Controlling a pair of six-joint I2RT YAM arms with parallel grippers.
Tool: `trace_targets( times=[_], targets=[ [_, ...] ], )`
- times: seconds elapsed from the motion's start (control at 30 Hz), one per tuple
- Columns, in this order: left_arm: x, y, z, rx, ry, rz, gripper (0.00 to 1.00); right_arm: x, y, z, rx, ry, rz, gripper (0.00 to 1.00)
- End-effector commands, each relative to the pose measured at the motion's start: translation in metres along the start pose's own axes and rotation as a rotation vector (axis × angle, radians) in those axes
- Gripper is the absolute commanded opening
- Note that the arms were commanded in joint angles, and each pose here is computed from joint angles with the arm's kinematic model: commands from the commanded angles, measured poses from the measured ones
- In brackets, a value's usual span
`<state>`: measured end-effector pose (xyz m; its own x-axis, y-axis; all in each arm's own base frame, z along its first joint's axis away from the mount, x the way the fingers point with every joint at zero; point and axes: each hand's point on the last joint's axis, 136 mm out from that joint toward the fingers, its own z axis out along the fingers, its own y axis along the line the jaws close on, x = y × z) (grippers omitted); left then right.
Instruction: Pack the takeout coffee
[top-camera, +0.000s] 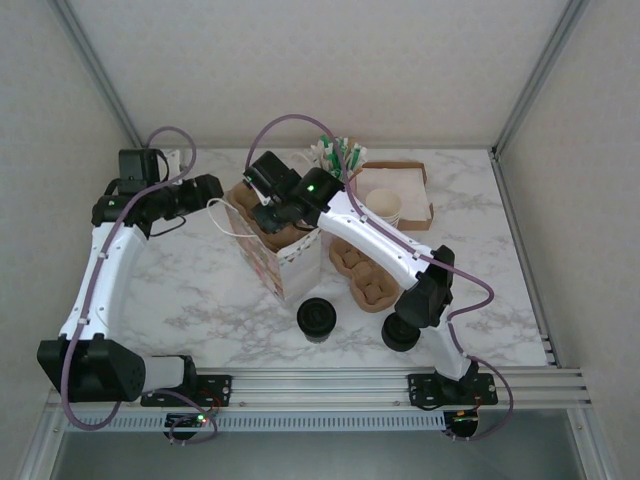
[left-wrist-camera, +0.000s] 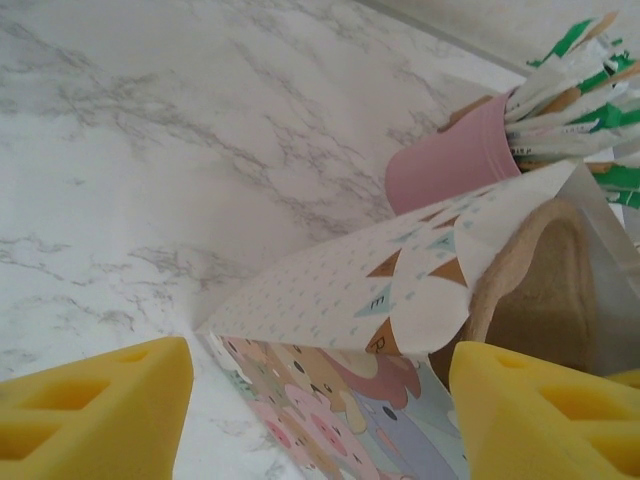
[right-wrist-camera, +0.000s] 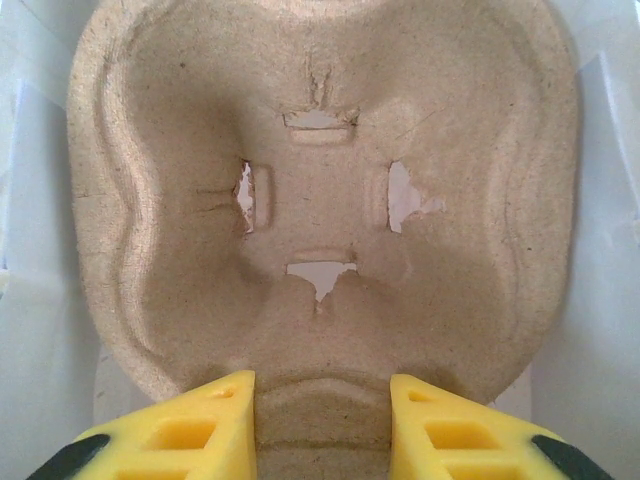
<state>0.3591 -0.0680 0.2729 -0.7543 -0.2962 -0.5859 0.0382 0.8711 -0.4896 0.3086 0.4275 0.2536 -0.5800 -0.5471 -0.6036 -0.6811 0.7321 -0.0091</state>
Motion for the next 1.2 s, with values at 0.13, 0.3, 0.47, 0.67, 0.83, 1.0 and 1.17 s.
trace_targets(
  times=[0.13,0.3,0.47,0.67,0.83,1.0,1.17],
  targets=[
    [0.003,-0.011,-0.006,0.051,0.037,0.0,0.66,-0.006,0.002,-0.012,0.001,-0.027,0.006,0.33],
    [0.002,-0.017,-0.01,0.073,0.049,-0.011,0.66,-0.007,0.002,-0.013,0.0,-0.03,0.004,0.33],
    [0.005,-0.011,-0.004,0.049,0.082,-0.029,0.66,-0.007,0.002,-0.014,-0.001,-0.028,0.004,0.33],
    [0.008,-0.007,0.008,0.046,0.13,-0.059,0.65,-0.006,0.004,-0.014,-0.006,-0.025,0.004,0.32],
    [0.007,-0.007,0.011,0.048,0.133,-0.065,0.65,-0.005,0.004,-0.012,-0.009,-0.02,0.005,0.32],
    [0.001,0.001,0.014,0.005,0.112,-0.085,0.65,-0.003,0.005,-0.011,-0.013,-0.013,0.003,0.32],
    [-0.004,0.004,0.016,-0.009,0.088,-0.101,0.66,-0.002,0.006,-0.013,-0.017,-0.012,0.002,0.32]
  ],
)
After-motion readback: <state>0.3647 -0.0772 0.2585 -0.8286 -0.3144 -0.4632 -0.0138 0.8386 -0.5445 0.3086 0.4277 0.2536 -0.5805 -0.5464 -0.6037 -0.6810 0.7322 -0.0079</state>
